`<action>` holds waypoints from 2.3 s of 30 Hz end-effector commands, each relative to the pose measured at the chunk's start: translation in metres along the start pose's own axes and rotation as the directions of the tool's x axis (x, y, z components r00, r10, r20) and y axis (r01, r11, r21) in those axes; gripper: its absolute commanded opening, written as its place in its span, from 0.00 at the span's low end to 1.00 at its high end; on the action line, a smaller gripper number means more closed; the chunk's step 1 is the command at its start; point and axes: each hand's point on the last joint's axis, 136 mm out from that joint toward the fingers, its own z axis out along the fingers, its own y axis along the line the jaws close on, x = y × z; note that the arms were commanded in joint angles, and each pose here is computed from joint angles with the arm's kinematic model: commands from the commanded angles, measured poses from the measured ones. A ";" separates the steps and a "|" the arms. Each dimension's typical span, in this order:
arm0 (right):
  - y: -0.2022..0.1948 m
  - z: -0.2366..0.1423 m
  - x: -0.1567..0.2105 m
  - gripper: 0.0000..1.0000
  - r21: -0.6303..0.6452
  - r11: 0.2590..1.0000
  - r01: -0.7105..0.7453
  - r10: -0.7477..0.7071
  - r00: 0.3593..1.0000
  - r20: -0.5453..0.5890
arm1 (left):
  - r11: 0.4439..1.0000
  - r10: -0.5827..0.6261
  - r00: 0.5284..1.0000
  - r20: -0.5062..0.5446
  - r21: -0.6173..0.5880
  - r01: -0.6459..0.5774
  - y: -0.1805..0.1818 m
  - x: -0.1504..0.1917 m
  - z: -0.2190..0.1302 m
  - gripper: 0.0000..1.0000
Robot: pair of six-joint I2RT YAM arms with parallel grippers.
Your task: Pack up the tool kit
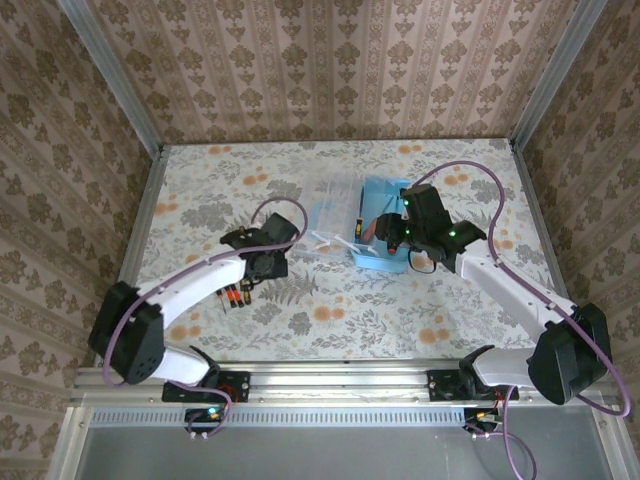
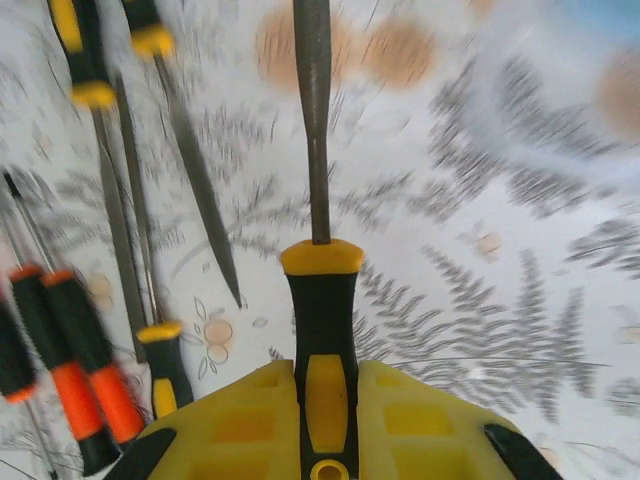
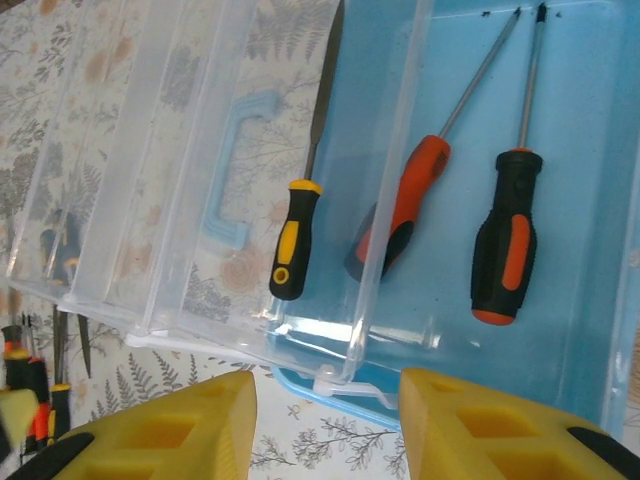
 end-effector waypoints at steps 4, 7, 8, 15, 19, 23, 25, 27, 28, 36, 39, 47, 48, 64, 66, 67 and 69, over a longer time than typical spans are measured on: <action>0.027 0.003 -0.008 0.47 -0.138 0.990 0.010 -0.010 1.000 0.000 | 0.978 0.169 0.975 0.142 0.096 -0.184 -0.022 -0.039 -0.060 0.04; 0.041 0.000 -0.011 0.48 -0.202 0.979 0.008 -0.008 1.000 0.003 | 0.939 0.239 0.954 0.183 0.206 -0.275 -0.056 -0.045 -0.080 0.03; 0.047 -0.001 -0.013 0.48 -0.236 0.972 0.002 -0.001 1.000 0.004 | 0.918 0.251 0.948 0.196 0.264 -0.298 -0.071 -0.045 -0.084 0.03; 0.080 -0.008 -0.026 0.48 -0.408 0.911 -0.051 0.063 0.998 0.015 | 0.801 0.279 0.939 0.203 0.489 -0.344 -0.139 -0.040 -0.090 0.03; 0.088 0.004 -0.028 0.48 -0.429 0.899 -0.091 0.093 0.996 -0.016 | 0.771 0.276 0.939 0.205 0.536 -0.344 -0.160 -0.040 -0.091 0.03; 0.091 0.023 -0.031 0.45 -0.424 0.895 -0.138 0.129 0.990 -0.052 | 0.762 0.278 0.938 0.205 0.548 -0.346 -0.173 -0.041 -0.090 0.03; 0.092 0.027 -0.032 0.43 -0.424 0.894 -0.142 0.131 0.990 -0.056 | 0.754 0.281 0.937 0.209 0.556 -0.350 -0.179 -0.041 -0.091 0.03; 0.094 0.030 -0.033 0.40 -0.431 0.891 -0.144 0.131 0.990 -0.061 | 0.749 0.284 0.935 0.212 0.560 -0.355 -0.182 -0.040 -0.092 0.03; 0.095 0.031 -0.033 0.39 -0.437 0.888 -0.144 0.129 0.990 -0.064 | 0.747 0.288 0.934 0.212 0.560 -0.358 -0.183 -0.039 -0.092 0.03; 0.097 0.033 -0.034 0.06 -0.444 0.882 -0.161 0.142 0.987 -0.074 | 0.738 0.285 0.933 0.222 0.570 -0.361 -0.190 -0.043 -0.091 0.03; 0.096 0.031 -0.035 0.00 -0.433 0.889 -0.152 0.136 0.988 -0.066 | 0.729 0.287 0.931 0.228 0.578 -0.366 -0.193 -0.046 -0.093 0.08; 0.070 0.026 -0.053 0.00 -0.339 0.932 -0.130 0.136 0.991 -0.003 | 0.704 0.298 0.917 0.267 0.587 -0.399 -0.189 -0.052 -0.108 0.73; 0.062 0.026 -0.059 0.00 -0.320 0.938 -0.134 0.143 0.990 0.003 | 0.703 0.294 0.915 0.275 0.587 -0.402 -0.185 -0.053 -0.112 0.75; -0.006 0.100 -0.068 0.00 -0.122 0.982 -0.143 0.120 0.976 -0.181 | 0.914 0.011 0.992 0.127 0.401 -0.061 -0.026 -0.023 -0.070 0.79; -0.004 0.106 -0.065 0.00 -0.112 0.985 -0.128 0.106 0.976 -0.188 | 0.923 0.009 0.994 0.111 0.382 -0.051 -0.020 -0.015 -0.062 0.80; -0.004 0.110 -0.064 0.00 -0.102 0.988 -0.118 0.097 0.977 -0.191 | 0.925 0.004 0.995 0.102 0.378 -0.042 -0.017 -0.012 -0.059 0.80; -0.004 0.116 -0.060 0.00 -0.090 0.991 -0.099 0.078 0.974 -0.211 | 0.926 0.001 0.996 0.086 0.376 -0.033 -0.016 -0.007 -0.056 0.80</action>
